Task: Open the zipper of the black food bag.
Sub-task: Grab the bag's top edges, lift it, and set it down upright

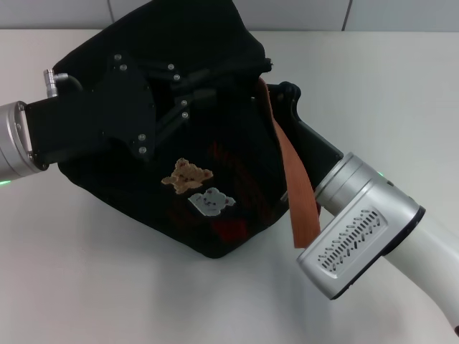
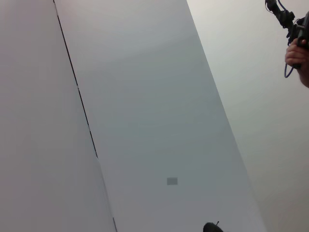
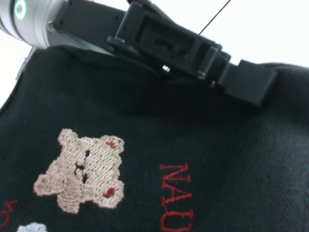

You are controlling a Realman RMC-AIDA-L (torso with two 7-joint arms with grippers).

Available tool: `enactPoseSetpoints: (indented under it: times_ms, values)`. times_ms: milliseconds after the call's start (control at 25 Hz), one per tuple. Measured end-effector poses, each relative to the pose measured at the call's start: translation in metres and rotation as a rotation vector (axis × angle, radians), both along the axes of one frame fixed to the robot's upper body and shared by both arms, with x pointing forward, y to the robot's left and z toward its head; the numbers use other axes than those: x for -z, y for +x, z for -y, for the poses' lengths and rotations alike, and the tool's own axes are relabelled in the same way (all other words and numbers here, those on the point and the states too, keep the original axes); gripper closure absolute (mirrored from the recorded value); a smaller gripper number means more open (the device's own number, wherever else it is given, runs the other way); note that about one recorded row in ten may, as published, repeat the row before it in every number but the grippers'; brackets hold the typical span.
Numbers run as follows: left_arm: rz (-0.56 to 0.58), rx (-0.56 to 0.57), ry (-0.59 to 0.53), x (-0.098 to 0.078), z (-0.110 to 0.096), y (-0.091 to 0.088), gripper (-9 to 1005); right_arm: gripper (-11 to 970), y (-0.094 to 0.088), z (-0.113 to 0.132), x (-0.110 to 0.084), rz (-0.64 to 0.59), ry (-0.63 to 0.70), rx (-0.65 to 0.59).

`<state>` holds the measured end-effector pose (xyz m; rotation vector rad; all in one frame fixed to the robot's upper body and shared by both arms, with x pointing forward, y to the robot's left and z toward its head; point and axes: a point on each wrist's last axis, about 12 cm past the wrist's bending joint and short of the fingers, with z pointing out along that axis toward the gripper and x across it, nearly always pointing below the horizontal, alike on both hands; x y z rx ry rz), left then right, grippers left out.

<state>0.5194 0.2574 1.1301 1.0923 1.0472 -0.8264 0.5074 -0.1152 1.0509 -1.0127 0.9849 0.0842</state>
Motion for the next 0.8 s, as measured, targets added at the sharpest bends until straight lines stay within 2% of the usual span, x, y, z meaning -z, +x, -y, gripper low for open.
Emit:
enactPoseSetpoints:
  times_ms: [480, 800]
  values:
    - [0.0, -0.02, -0.018, 0.0, -0.004, -0.002, 903, 946, -0.003, 0.008, 0.003, -0.012, 0.017, 0.021]
    - [0.007, -0.065, -0.04, 0.004, -0.014, -0.007, 903, 941, -0.008, 0.019, 0.01, -0.023, 0.015, 0.051]
